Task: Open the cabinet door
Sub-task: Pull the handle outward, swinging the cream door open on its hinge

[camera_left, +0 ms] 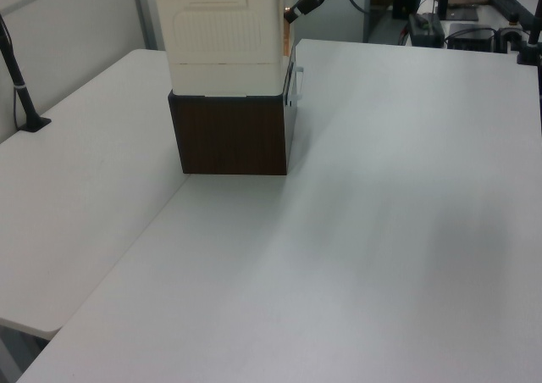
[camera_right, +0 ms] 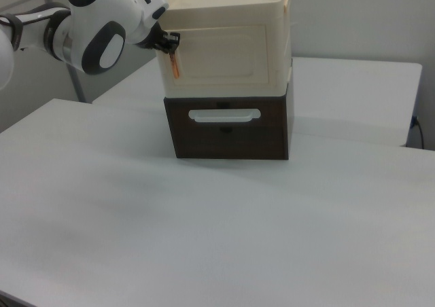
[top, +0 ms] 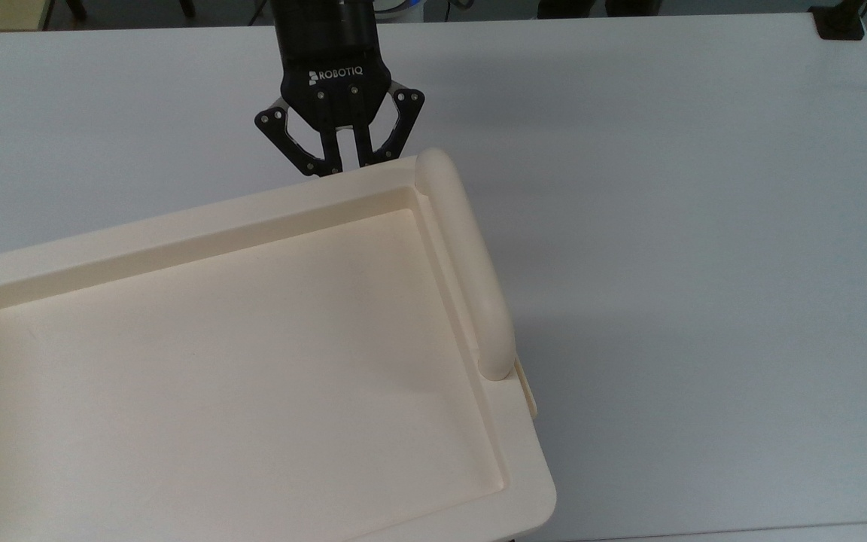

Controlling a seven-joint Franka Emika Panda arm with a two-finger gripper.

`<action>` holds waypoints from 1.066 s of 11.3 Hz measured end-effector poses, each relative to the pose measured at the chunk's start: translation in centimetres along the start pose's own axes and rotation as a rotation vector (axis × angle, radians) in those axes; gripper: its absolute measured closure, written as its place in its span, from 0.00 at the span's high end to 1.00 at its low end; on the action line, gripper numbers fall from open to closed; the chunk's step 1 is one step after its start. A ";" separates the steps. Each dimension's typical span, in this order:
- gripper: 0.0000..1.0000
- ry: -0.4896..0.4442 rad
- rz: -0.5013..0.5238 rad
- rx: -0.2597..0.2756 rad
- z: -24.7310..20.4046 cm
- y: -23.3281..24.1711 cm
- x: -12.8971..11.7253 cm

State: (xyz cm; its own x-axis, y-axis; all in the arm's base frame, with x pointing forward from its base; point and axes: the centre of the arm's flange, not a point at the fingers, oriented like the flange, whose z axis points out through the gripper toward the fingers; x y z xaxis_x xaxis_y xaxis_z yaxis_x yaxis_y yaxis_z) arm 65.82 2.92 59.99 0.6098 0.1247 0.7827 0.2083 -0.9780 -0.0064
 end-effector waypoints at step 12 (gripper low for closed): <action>0.76 -0.284 0.049 0.031 -7.3 9.4 -2.7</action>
State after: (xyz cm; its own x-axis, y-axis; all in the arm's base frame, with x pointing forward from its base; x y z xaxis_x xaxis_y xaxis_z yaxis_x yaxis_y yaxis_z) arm 60.56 -7.82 62.34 0.8086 0.1232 0.5753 0.1937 -0.9791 -0.0627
